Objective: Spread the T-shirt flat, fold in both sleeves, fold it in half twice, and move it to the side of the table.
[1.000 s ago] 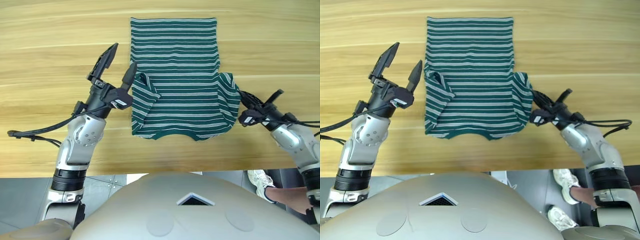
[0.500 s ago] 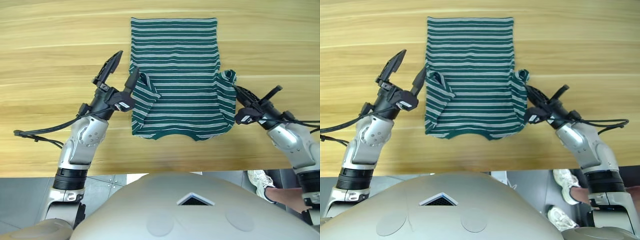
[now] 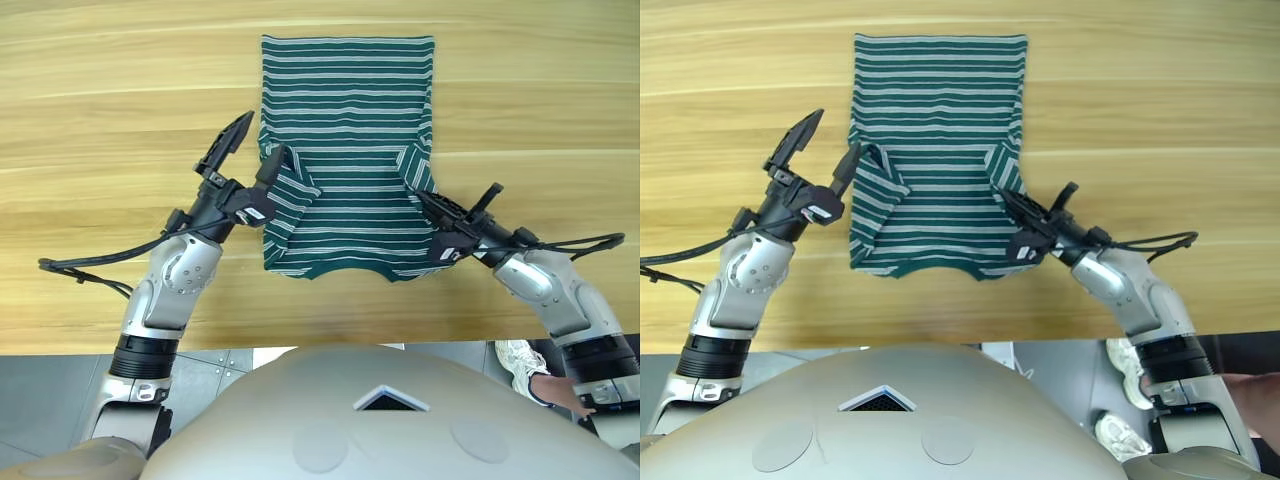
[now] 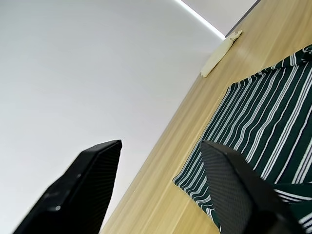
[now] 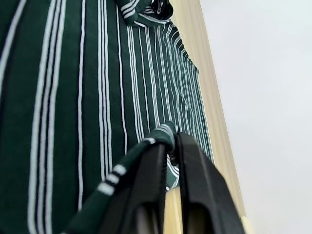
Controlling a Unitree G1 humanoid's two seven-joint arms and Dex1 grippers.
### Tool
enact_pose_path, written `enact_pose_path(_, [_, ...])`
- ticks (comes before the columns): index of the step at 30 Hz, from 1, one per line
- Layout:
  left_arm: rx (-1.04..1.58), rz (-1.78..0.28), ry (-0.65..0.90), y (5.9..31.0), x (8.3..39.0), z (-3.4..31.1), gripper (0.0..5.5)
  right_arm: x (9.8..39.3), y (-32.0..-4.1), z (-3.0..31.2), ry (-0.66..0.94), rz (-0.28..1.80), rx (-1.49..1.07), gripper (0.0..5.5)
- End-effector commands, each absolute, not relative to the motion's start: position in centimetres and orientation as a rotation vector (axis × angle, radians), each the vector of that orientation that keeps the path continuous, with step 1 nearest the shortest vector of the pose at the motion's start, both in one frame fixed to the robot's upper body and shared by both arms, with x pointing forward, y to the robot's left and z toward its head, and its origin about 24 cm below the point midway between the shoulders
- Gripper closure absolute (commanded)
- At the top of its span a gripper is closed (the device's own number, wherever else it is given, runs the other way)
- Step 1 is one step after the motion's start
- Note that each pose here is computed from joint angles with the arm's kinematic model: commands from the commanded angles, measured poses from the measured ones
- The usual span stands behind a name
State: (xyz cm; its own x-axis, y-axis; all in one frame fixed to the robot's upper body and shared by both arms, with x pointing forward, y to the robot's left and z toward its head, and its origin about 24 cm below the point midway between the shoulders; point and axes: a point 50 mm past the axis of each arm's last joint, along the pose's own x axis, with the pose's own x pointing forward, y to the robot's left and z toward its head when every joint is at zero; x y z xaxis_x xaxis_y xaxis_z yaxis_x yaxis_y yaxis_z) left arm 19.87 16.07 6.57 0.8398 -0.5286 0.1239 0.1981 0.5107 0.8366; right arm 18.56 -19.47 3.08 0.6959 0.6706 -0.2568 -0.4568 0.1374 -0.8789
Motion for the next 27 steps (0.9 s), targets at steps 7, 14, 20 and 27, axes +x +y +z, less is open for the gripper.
enact_pose_path(7, [1.007,-0.468,-0.330,17.7,19.6,6.3,2.49,18.8,-19.7,3.0,-0.205,0.838,-1.192,3.37])
enact_pose_path(14, [1.215,-0.699,0.003,24.2,16.5,4.8,2.49,19.9,-24.1,7.4,-0.213,0.653,-1.200,2.68])
enact_pose_path(20, [1.252,-1.063,0.227,25.3,14.5,2.4,2.49,17.8,-29.3,7.9,-0.006,0.638,-1.342,2.68])
enact_pose_path(27, [1.125,-1.264,0.211,22.2,13.1,0.7,2.49,14.5,-28.4,3.2,0.181,0.881,-1.296,2.68])
